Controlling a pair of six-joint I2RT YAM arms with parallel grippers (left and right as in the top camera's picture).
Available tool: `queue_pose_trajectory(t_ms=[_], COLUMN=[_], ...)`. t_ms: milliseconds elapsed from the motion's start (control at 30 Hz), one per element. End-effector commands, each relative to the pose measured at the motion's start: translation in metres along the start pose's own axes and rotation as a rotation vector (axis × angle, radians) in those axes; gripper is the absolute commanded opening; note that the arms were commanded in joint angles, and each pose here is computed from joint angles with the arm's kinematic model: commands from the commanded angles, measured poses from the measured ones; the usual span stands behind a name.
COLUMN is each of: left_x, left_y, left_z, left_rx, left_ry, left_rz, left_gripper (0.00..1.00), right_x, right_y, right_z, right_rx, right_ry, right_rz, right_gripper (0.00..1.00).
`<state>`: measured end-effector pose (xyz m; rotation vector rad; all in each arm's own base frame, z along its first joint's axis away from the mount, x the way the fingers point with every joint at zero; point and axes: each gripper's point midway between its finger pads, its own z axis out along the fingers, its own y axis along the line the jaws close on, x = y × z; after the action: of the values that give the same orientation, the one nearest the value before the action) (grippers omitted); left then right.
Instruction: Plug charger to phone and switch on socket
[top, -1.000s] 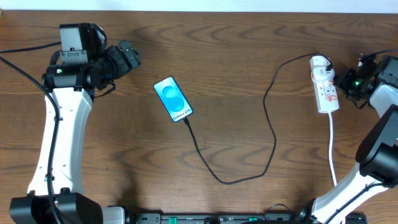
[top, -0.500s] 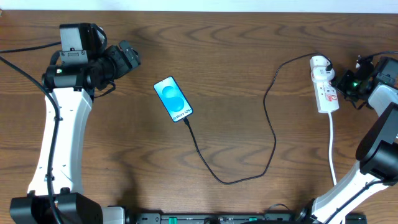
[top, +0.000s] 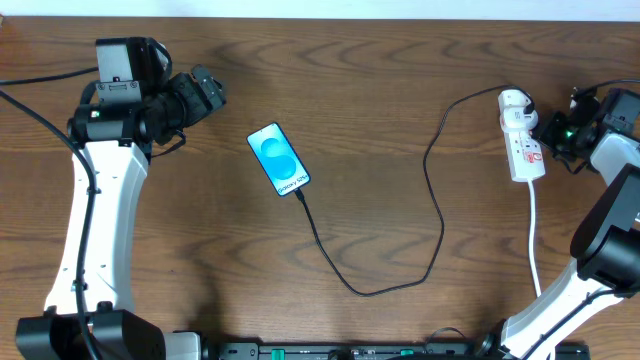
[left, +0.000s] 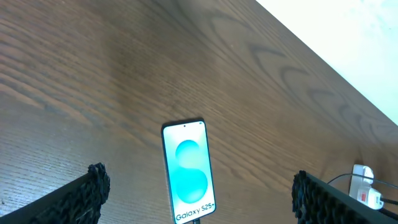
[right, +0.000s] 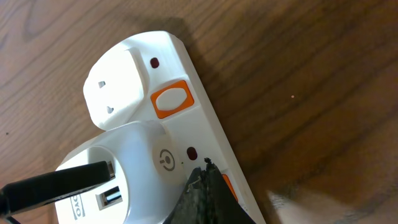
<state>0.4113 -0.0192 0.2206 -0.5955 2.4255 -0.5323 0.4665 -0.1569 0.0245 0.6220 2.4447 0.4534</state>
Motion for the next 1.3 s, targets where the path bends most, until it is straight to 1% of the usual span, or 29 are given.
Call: queue_pose_trajectory(t_ms=[0, 533, 667, 900, 1167, 1267], left_x=[0.002, 0.003, 0.002, 0.002, 0.002, 0.002], left_y=[0.004, 0.004, 0.004, 0.004, 0.004, 0.004], left_z=[0.003, 0.003, 0.003, 0.003, 0.003, 0.003], left_rx=[-0.014, -0.014, -0.014, -0.014, -0.014, -0.014], left_ry=[0.007, 0.007, 0.006, 0.007, 0.006, 0.007], left_rz=[0.007, 0.007, 0.007, 0.007, 0.007, 0.007], left_gripper=[0.95, 0.95, 0.95, 0.95, 0.95, 0.95], right_x=[0.040, 0.057, 0.060, 0.066, 0.068, 0.063], right_y=[0.037, 0.048, 0.055, 0.054, 0.053, 0.051], right_z=[0.020, 0.022, 0.022, 0.021, 0.020, 0.021], right_rx=[-0.099, -0.107, -0.134, -0.128, -0.126, -0.120], right_ry=[0.131, 0.194, 0.203, 0.230, 0.238, 0.217], right_rz=[-0.032, -0.030, -0.031, -0.010, -0.005, -0.012], right_gripper=[0.01, 0.01, 0.01, 0.01, 0.01, 0.01])
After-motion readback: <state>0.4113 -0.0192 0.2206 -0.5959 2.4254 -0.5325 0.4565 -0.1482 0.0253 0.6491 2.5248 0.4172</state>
